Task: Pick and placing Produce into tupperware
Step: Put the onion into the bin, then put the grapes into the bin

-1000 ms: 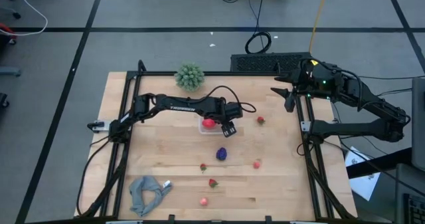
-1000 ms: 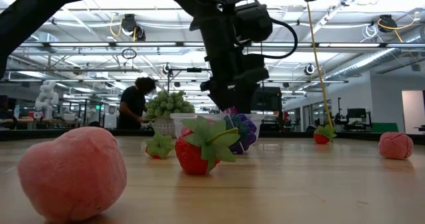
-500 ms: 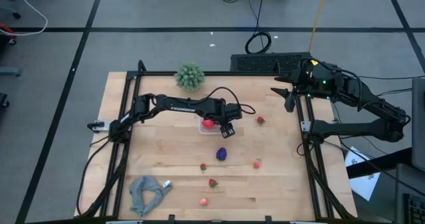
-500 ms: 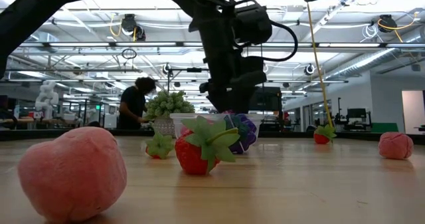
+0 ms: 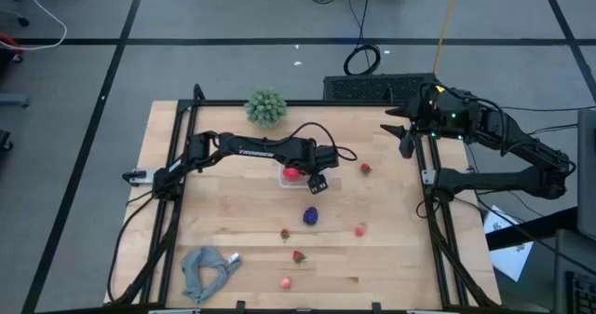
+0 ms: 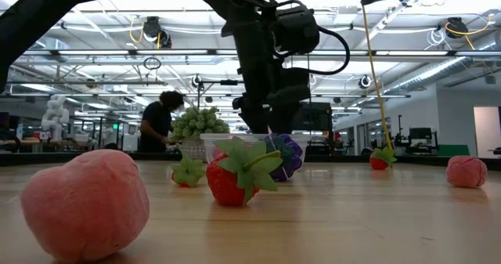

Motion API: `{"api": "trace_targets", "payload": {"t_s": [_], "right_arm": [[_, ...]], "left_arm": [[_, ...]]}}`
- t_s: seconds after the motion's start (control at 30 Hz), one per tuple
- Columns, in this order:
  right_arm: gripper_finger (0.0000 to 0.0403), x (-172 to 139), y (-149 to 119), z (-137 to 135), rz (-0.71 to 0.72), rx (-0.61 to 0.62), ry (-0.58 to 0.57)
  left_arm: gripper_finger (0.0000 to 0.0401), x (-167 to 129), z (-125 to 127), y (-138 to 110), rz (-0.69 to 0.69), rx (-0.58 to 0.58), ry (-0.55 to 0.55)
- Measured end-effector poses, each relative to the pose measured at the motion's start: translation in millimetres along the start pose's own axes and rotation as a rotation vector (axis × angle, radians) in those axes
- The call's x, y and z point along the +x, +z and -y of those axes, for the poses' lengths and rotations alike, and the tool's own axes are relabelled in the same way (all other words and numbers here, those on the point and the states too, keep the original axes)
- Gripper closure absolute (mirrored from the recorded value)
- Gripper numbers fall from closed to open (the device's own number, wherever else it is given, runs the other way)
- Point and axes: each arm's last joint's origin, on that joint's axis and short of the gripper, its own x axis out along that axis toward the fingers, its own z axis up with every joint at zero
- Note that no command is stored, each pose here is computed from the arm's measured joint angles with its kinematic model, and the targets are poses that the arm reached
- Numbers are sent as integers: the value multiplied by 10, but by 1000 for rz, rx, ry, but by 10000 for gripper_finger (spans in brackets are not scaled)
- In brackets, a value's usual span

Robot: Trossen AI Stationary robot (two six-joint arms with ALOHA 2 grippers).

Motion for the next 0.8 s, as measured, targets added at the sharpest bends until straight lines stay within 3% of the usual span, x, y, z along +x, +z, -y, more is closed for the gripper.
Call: {"api": "trace_targets", "payload": {"t_s": [0.3, 0.57, 0.8], "right_arm": [[209, 0, 0, 0, 0, 0, 0], [209, 0, 0, 0, 0, 20, 0], [209, -2, -29, -1, -29, 13, 1]], "left_arm": [[59, -81, -29, 27, -12, 24, 4], [61, -500, -71, 201, 13, 65, 24], [61, -926, -68, 152, -109, 60, 55]]}}
